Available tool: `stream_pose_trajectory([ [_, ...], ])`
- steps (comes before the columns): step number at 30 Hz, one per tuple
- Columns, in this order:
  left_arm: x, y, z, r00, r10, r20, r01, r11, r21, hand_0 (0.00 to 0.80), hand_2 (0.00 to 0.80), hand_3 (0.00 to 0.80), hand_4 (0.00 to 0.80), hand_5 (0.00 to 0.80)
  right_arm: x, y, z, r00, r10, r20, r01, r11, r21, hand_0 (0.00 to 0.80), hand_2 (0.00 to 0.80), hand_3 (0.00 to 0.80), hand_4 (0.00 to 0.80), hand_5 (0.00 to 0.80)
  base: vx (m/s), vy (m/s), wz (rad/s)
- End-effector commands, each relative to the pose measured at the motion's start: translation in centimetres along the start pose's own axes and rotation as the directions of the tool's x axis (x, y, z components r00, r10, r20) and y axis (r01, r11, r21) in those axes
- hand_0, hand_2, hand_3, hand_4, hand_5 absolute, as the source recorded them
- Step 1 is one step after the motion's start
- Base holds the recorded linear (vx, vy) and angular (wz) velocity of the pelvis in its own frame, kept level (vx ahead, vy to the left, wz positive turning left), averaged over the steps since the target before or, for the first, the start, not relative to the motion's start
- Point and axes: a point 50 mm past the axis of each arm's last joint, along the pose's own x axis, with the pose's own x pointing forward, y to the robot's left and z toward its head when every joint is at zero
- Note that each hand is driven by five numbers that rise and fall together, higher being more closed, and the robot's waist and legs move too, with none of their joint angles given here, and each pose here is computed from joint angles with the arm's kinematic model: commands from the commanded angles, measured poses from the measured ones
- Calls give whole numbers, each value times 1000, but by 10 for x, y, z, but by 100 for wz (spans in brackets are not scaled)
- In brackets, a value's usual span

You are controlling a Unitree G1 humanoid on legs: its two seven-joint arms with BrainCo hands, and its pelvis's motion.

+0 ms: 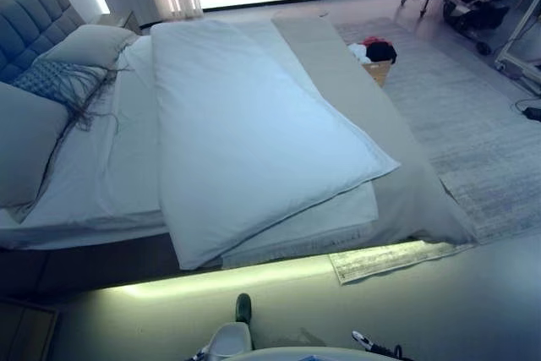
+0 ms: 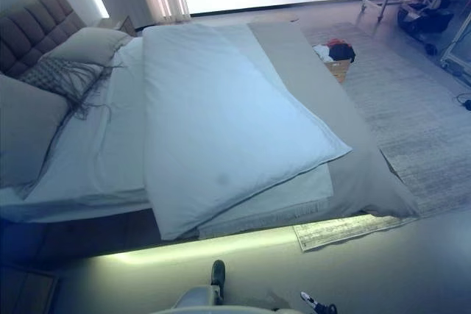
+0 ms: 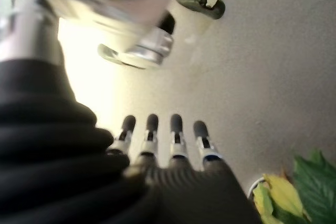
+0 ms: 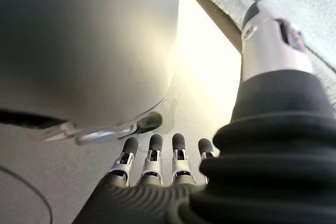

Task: Make the bed neatly

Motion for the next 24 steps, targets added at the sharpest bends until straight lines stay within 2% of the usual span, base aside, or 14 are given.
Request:
stream_pose_trajectory([
  [1,0,3,6,999,23,31,-24,998,62,0,0,0,0,0,2,10,5,999,44,25,-44,999,5,0,0,0,0,0,308,208,-39],
  [3,-1,6,10,999,33,38,-36,996,80,0,0,0,0,0,2,11,4,998,48,27,-48,999,18,0,0,0,0,0,313,239,-32],
  [16,-3,11,31,996,45,73,-55,988,145,0,0,0,0,0,5,24,7,995,77,60,-78,997,20,0,0,0,0,0,203,214,5],
  [20,-4,15,33,995,56,80,-69,983,168,0,0,0,0,0,5,29,16,990,109,92,-111,994,21,0,0,0,0,0,104,39,9],
  [24,-7,14,52,988,57,146,-81,983,162,0,0,0,0,0,4,40,34,977,140,158,-146,989,29,0,0,0,0,0,-62,-162,9],
])
